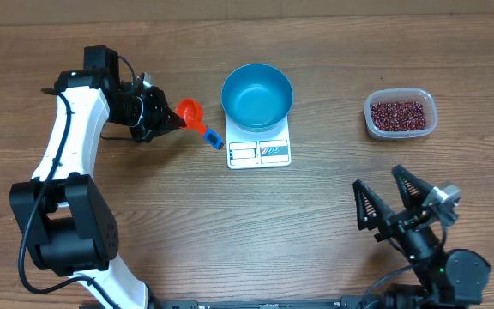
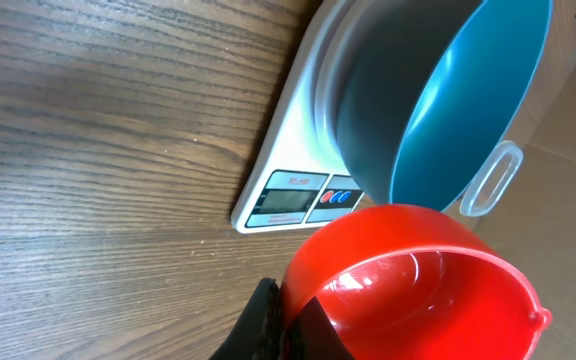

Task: Scoop item into bowl and weigh 150g on scale
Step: 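Lift the red scoop with the left gripper toward the scale, then move the right gripper to the scoop's blue handle and grasp it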

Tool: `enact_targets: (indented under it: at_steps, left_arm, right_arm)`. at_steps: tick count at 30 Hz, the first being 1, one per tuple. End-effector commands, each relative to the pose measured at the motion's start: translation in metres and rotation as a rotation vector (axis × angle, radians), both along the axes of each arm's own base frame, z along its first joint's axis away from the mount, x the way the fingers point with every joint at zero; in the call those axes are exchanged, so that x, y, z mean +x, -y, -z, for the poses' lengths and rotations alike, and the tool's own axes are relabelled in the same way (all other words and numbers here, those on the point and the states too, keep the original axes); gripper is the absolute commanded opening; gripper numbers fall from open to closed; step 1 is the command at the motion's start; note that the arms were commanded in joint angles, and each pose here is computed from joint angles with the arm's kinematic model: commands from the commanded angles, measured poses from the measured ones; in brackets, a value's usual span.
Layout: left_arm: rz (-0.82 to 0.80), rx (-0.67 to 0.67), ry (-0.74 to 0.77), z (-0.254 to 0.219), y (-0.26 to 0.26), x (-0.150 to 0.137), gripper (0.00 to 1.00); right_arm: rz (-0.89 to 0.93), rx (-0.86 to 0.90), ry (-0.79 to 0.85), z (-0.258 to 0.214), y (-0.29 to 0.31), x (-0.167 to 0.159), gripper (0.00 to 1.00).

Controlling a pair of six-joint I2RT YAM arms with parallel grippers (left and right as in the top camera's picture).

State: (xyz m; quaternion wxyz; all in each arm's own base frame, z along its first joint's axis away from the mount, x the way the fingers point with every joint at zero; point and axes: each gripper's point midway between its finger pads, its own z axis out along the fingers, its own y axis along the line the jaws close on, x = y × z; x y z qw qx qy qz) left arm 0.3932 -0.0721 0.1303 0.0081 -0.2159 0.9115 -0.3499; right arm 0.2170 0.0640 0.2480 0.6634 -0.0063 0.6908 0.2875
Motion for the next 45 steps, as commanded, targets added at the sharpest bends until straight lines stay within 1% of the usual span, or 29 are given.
enact_targets:
  at_steps: [1, 5, 10, 14, 17, 18, 20, 22, 24, 25, 26, 28, 31, 34, 40, 45]
  left_arm:
    - [-0.004, -0.027, 0.025, -0.009, 0.002, 0.007, 0.04]
    - [-0.004, -0.027, 0.025, -0.009, 0.002, 0.007, 0.04]
    - [-0.021, -0.03, 0.013, -0.009, 0.002, 0.008, 0.04]
    - [-0.033, -0.033, 0.011, -0.01, 0.004, 0.01, 0.04]
    - [-0.041, -0.038, -0.004, -0.01, 0.009, 0.01, 0.04]
    - [-0.039, -0.039, -0.007, -0.01, 0.012, 0.01, 0.04]
    - [-0.031, -0.04, -0.008, -0.01, 0.02, 0.01, 0.04]
    - [-0.025, -0.025, -0.008, -0.009, 0.028, 0.011, 0.04]
    - [-0.026, 0.008, -0.011, -0.005, 0.036, 0.012, 0.04]
    - [-0.031, 0.028, -0.015, -0.003, 0.041, 0.013, 0.04]
    - [-0.034, 0.045, -0.018, -0.001, 0.046, 0.013, 0.05]
    - [-0.036, 0.07, -0.018, 0.001, 0.058, 0.014, 0.04]
    - [-0.037, 0.095, -0.011, 0.002, 0.077, 0.015, 0.04]
    - [-0.06, 0.116, -0.02, 0.004, 0.093, 0.014, 0.04]
    - [-0.051, 0.105, -0.02, 0.002, 0.131, 0.008, 0.04]
    - [-0.094, 0.079, -0.075, 0.0, 0.156, -0.001, 0.04]
  right_arm:
    - [-0.016, 0.021, -0.043, -0.025, -0.003, -0.001, 1.0]
    - [-0.086, 0.035, -0.169, -0.034, -0.013, 0.006, 1.0]
    - [-0.283, 0.081, -0.346, -0.036, -0.038, 0.016, 1.0]
    - [-0.535, 0.128, -0.39, -0.038, -0.064, 0.019, 1.0]
    - [-0.638, 0.153, -0.391, -0.037, -0.071, 0.031, 1.0]
    - [-0.659, 0.202, -0.43, -0.036, -0.073, 0.035, 1.0]
    - [-0.65, 0.336, -0.555, -0.03, -0.072, 0.048, 1.0]
    - [-0.622, 0.497, -0.717, -0.019, -0.071, 0.061, 1.0]
    - [-0.625, 0.546, -0.777, -0.01, -0.072, 0.07, 1.0]
    - [-0.641, 0.546, -0.786, -0.006, -0.075, 0.073, 0.99]
    - [-0.65, 0.549, -0.803, -0.001, -0.077, 0.075, 0.95]
    - [-0.667, 0.552, -0.845, 0.009, -0.085, 0.076, 0.92]
    - [-0.698, 0.534, -0.884, 0.021, -0.099, 0.075, 0.93]
    - [-0.702, 0.467, -0.862, 0.03, -0.112, 0.075, 0.93]
    - [-0.624, 0.391, -0.845, 0.043, -0.13, 0.081, 0.93]
    - [-0.572, 0.345, -0.827, 0.05, -0.135, 0.086, 0.92]
